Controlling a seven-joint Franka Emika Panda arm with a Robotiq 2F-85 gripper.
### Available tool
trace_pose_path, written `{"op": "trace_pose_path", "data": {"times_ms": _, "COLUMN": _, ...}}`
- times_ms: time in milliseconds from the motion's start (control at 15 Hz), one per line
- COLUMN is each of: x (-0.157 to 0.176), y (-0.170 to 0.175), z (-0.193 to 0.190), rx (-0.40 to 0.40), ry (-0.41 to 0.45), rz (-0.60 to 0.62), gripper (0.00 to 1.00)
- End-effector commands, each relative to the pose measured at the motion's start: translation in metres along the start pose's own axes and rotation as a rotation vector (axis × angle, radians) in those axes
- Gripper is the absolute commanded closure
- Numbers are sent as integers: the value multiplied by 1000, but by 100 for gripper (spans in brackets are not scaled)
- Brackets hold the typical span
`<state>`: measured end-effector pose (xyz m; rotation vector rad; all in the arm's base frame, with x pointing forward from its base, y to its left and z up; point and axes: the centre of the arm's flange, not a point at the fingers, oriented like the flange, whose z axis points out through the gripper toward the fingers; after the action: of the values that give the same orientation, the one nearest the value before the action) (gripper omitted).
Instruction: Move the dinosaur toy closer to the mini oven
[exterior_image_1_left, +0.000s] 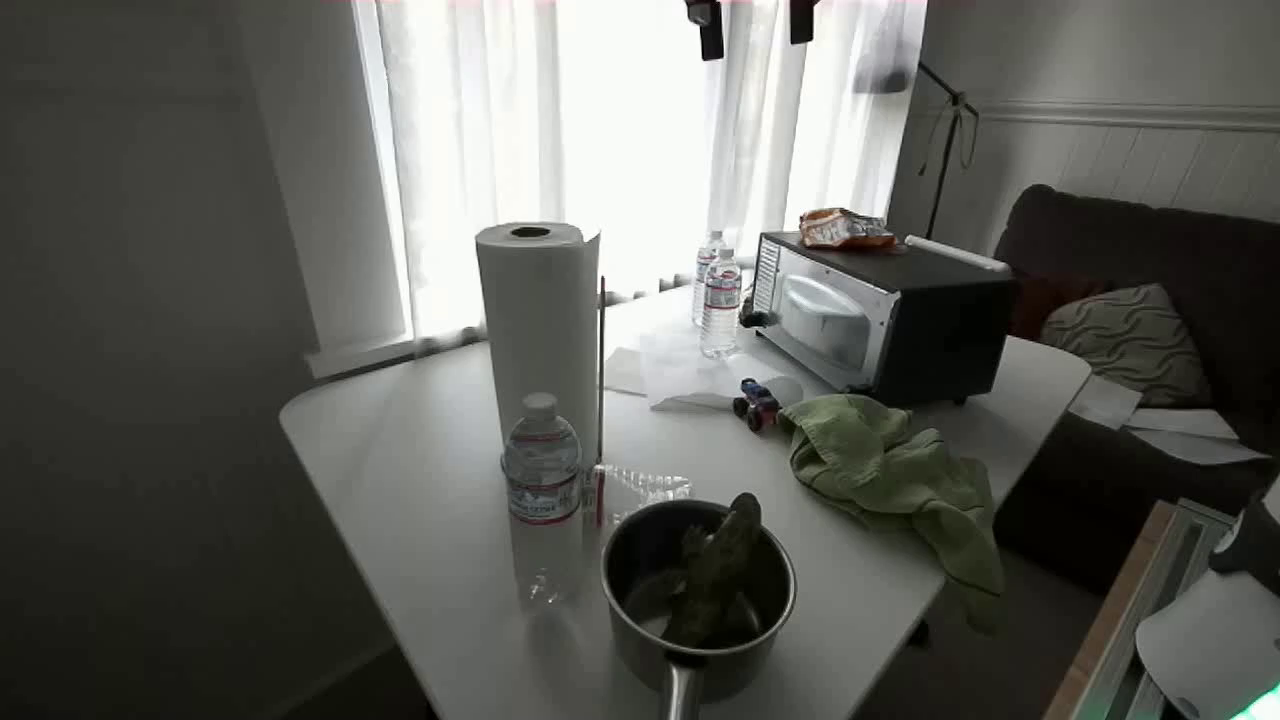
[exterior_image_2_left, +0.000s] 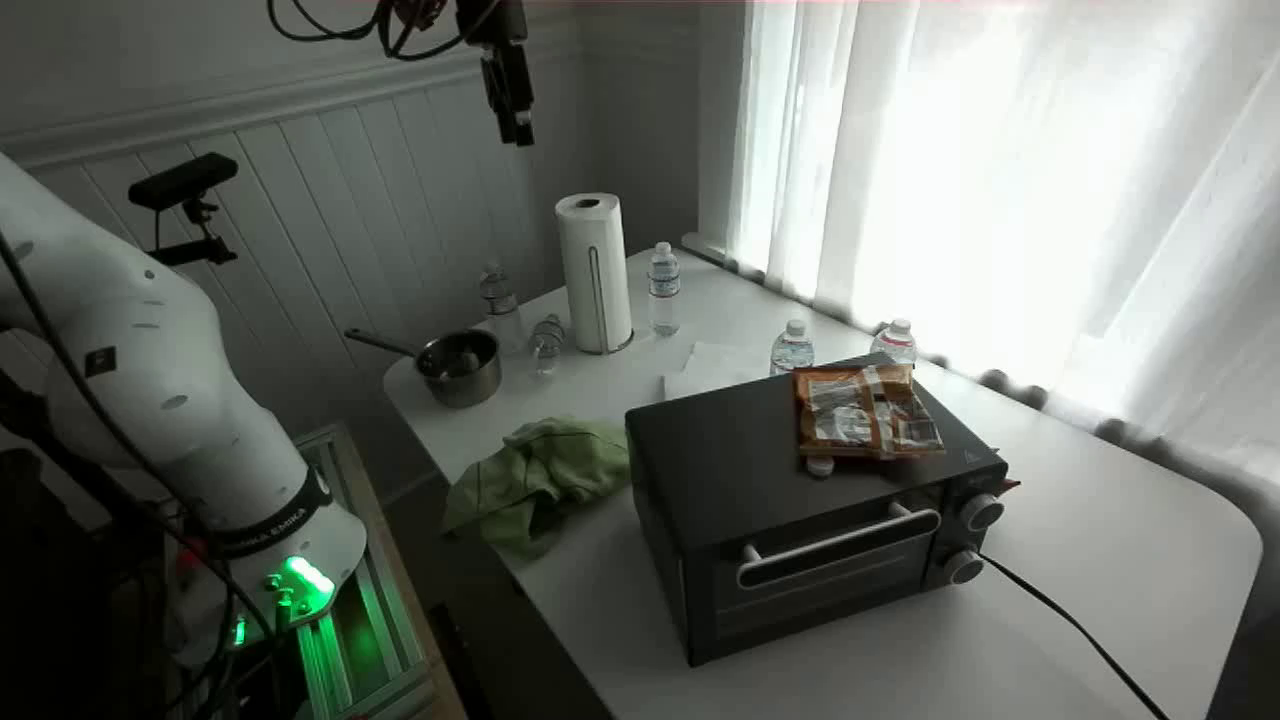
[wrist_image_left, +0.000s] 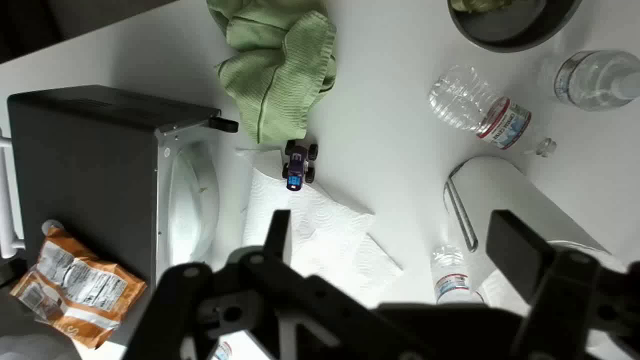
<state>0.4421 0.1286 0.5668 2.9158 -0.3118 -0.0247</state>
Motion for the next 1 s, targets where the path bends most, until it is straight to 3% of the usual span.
{"op": "trace_pose_path", "data": {"times_ms": 0, "x": 0, "y": 0, "z": 0, "rx": 0, "ry": 0, "rz": 0, "gripper": 0}}
{"op": "trace_pose_path", "data": {"times_ms": 533, "x": -3, "y": -1, "z": 4, "rx": 9, "ry": -10, "rz": -16, "gripper": 0}}
{"op": "trace_pose_path", "data": {"times_ms": 933, "x": -40, "y": -13, "z": 59, "rx": 47, "ry": -143, "rz": -131, "gripper": 0}}
